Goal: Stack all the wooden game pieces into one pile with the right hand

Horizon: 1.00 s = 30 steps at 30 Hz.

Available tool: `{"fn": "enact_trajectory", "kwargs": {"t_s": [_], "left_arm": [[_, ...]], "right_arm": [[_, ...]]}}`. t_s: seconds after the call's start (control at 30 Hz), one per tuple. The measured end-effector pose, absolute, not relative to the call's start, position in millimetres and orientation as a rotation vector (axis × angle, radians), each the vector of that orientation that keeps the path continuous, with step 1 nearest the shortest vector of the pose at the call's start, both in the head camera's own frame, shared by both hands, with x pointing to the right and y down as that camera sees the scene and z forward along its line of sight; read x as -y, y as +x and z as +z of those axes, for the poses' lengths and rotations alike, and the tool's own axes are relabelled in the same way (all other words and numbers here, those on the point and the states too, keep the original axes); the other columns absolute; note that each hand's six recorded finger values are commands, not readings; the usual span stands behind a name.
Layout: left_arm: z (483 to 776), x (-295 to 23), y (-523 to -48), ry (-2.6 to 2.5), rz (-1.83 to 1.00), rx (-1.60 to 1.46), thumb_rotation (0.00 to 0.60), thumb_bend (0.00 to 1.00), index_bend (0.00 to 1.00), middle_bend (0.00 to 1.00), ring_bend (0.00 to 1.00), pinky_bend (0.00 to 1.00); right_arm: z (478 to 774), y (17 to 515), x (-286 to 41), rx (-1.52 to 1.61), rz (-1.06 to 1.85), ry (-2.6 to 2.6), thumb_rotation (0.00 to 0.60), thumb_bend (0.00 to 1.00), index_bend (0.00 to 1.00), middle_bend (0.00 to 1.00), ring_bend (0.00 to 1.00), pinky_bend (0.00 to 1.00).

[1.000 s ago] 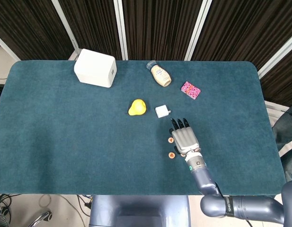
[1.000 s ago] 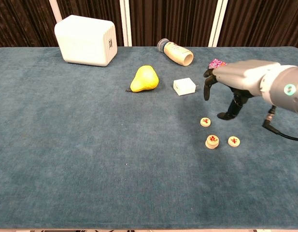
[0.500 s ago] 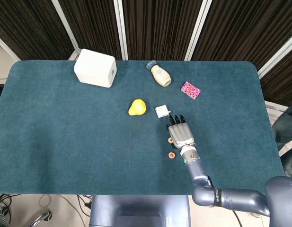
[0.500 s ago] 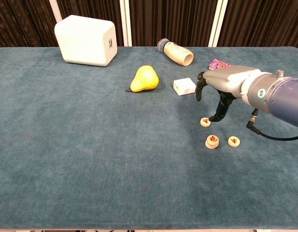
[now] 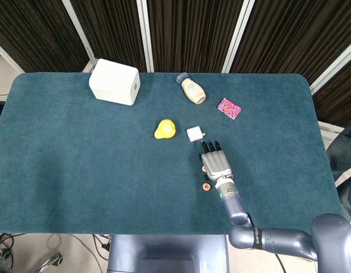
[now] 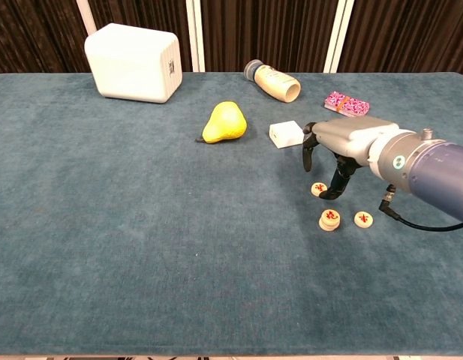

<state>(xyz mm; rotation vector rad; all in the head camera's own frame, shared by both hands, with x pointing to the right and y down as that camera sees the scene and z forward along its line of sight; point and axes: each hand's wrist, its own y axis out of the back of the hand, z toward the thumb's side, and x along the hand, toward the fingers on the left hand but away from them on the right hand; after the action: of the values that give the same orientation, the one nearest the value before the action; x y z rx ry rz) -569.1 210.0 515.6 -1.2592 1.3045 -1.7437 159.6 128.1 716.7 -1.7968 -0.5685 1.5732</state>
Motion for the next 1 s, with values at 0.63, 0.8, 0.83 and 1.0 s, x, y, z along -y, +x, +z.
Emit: {"fn": "enact_trajectory", "kwargs": {"t_s": [0.63,0.8,0.83,1.0], "left_arm": [[516,-210,-568,-1.256,-1.747,-1.295,0.6,0.09,0.0,0.0,0.0,0.08],[516,-210,-568,-1.256,-1.748,-1.295,0.6,0.09,0.0,0.0,0.0,0.08],[516,-210,-568,-1.254,-1.748,-1.296,0.6,0.09,0.0,0.0,0.0,0.08],[516,-210,-569,-1.253,-1.747,-1.299,0.6,0.09,0.0,0.0,0.0,0.08]], "right_arm": [[729,170,-127,0.585,1.601,-1.788,0.6,0.29,0.46,0.0,0.0,0.0],[731,169,-128,0.603,1.602,-1.798,0.6,0.3,0.47,0.0,0.0,0.0],[732,169,-128,0.607,1.604,-1.797,0.6,0.31,0.47,0.0,0.0,0.0],[734,170,-128,0.607,1.609,-1.793,0.6,0.33,0.48,0.0,0.0,0.0]]}}
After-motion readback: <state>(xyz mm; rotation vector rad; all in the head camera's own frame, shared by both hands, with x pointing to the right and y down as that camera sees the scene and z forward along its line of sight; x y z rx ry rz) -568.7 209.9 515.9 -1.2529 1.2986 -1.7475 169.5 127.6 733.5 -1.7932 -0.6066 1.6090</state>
